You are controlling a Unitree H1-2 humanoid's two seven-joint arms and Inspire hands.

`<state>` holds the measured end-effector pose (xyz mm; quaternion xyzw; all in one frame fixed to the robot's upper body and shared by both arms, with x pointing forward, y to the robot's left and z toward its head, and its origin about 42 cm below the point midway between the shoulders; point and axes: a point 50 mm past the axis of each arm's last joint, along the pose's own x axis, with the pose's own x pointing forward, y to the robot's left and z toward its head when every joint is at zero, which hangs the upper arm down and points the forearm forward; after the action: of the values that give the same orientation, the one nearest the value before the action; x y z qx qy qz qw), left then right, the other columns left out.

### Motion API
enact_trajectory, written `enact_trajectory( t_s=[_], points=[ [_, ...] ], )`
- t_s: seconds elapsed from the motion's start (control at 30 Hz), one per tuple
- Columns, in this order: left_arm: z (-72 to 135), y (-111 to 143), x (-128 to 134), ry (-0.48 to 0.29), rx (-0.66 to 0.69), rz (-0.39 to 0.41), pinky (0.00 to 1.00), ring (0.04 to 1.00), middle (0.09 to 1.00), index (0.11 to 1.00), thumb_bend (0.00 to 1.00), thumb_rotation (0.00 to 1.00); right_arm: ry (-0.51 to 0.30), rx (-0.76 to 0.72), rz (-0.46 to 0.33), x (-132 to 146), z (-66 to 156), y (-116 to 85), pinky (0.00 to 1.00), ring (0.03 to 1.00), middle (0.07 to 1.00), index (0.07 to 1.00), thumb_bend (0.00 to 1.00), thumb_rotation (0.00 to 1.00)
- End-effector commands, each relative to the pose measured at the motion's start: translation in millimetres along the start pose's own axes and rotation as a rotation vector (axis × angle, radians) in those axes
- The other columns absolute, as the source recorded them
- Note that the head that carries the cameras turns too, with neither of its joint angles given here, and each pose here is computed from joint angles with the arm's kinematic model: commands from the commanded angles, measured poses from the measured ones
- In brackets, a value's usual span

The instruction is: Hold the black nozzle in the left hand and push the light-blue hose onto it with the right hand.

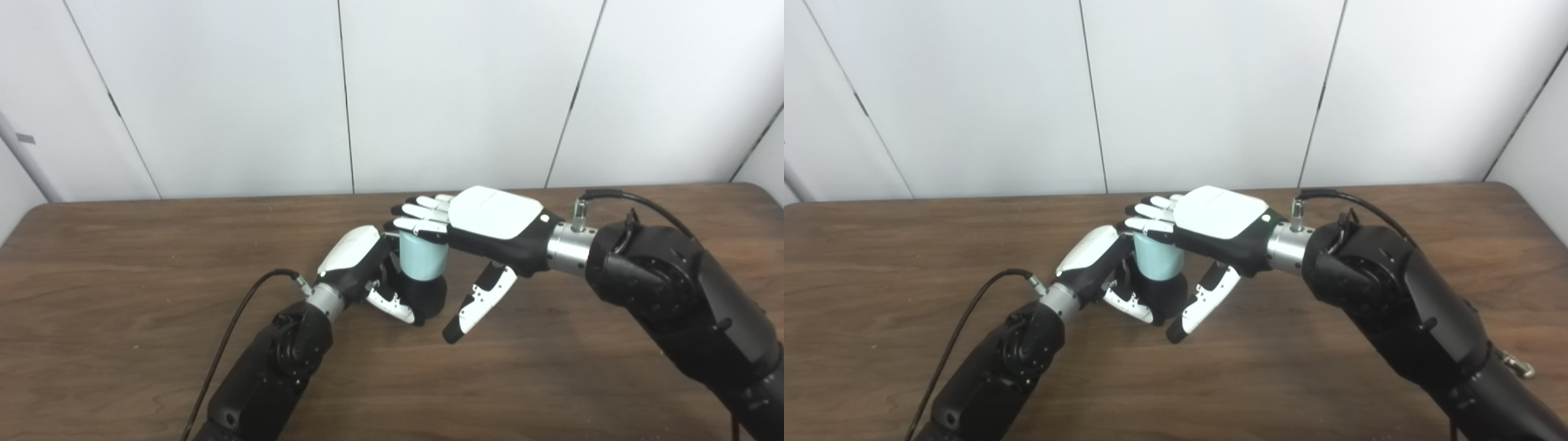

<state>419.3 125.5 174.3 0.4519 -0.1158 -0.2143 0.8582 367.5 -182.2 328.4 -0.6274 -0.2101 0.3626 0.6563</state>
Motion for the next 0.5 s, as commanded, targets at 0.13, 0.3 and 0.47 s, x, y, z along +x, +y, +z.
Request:
enact_trajectory(
  t_s=[0.13,0.3,0.47],
  points=[
    [-5,18,5,0.025,0.032,0.042,0.31,0.398,0.428,0.515,0.52,0.00,0.048,0.026,0.147,-7,-5,13,0.99,1.000,1.000,0.970,0.75,0.70],
    [-5,17,5,0.024,0.030,0.042,0.30,0.391,0.473,0.489,0.53,0.00,-0.050,0.000,0.004,-7,-7,2,0.97,0.995,1.000,0.958,0.71,0.65],
    [-6,15,5,0.023,0.028,0.041,0.30,0.389,0.422,0.514,0.52,0.00,-0.093,0.023,-0.250,-8,-9,-17,0.82,0.921,0.966,0.915,0.67,0.46]
  ],
)
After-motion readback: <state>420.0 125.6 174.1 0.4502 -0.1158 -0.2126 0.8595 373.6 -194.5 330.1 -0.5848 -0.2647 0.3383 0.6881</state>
